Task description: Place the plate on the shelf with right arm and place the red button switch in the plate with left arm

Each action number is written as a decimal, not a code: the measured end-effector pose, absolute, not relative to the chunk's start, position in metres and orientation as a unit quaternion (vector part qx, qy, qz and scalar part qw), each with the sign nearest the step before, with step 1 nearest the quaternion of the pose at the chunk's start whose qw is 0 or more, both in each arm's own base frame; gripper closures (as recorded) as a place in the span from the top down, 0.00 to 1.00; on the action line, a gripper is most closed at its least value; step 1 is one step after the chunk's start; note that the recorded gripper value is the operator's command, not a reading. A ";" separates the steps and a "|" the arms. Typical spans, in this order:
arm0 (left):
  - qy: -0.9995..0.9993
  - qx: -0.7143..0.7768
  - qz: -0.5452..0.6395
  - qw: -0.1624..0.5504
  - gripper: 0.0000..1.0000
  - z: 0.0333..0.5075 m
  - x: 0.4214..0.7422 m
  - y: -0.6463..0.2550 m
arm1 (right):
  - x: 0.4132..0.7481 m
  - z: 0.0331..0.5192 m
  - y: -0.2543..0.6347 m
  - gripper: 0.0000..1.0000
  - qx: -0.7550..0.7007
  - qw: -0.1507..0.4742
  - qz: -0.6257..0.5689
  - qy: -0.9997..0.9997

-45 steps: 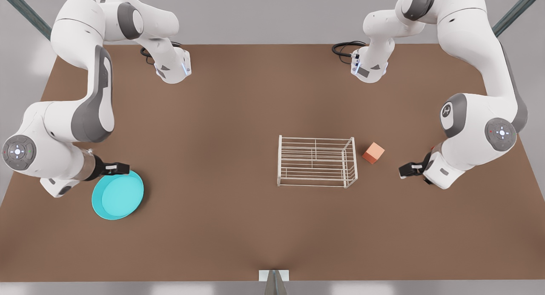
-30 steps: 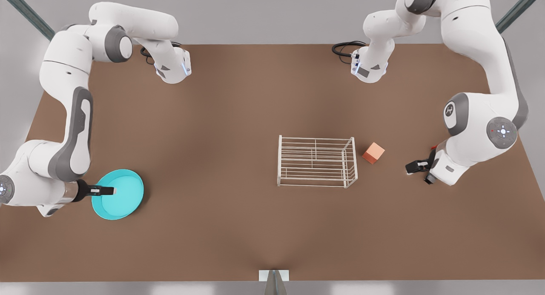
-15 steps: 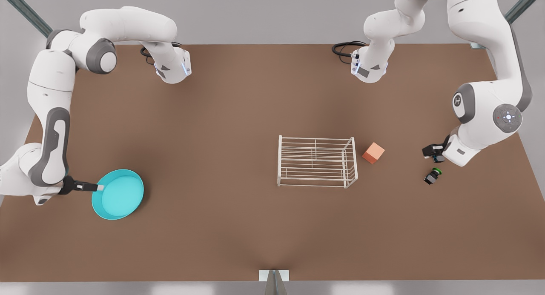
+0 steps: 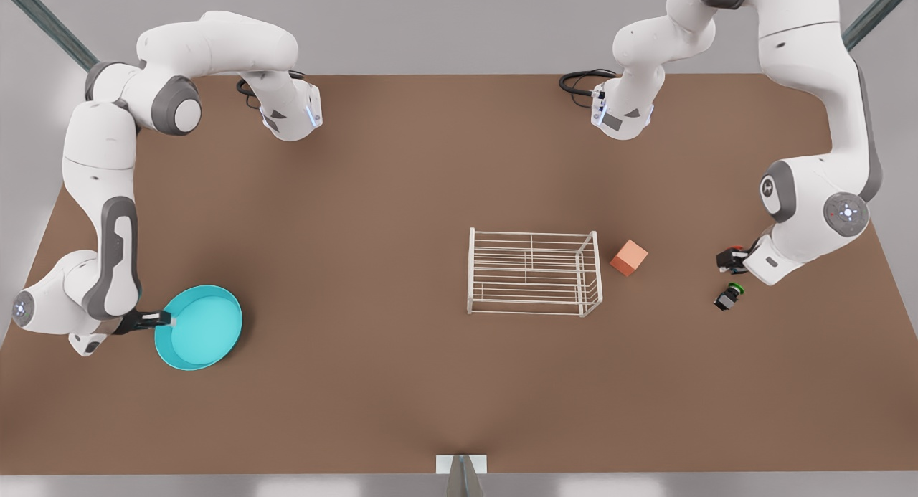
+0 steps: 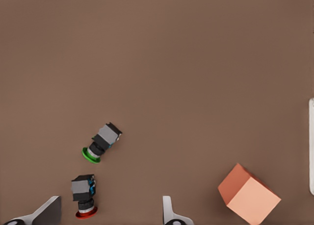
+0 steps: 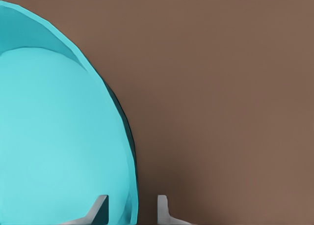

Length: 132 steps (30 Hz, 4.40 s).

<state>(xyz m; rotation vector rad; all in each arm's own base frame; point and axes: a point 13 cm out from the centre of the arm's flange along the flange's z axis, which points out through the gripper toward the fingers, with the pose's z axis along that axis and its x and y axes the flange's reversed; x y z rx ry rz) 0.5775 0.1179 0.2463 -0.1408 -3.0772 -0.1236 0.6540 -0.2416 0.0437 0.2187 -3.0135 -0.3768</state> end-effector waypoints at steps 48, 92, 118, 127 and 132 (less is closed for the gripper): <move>-0.998 -0.020 0.007 0.066 1.00 0.057 0.506 0.247 | 0.669 0.287 0.177 0.17 0.216 0.047 -0.089 -0.971; -0.999 -0.026 -0.004 0.041 0.42 0.048 0.516 0.253 | 0.550 0.333 0.577 1.00 -0.191 -0.040 -0.145 -0.970; -0.996 -0.091 -0.007 0.012 0.42 0.249 0.593 0.077 | 0.634 0.445 -0.002 1.00 -0.199 0.064 -0.007 -0.978; -0.992 -0.127 0.006 0.023 0.41 0.315 0.586 -0.110 | 0.630 0.445 -0.001 1.00 -0.138 0.073 -0.010 -0.988; -0.992 -0.120 0.011 0.021 0.41 0.344 0.567 -0.213 | 0.628 0.445 -0.002 1.00 -0.117 0.075 -0.012 -0.990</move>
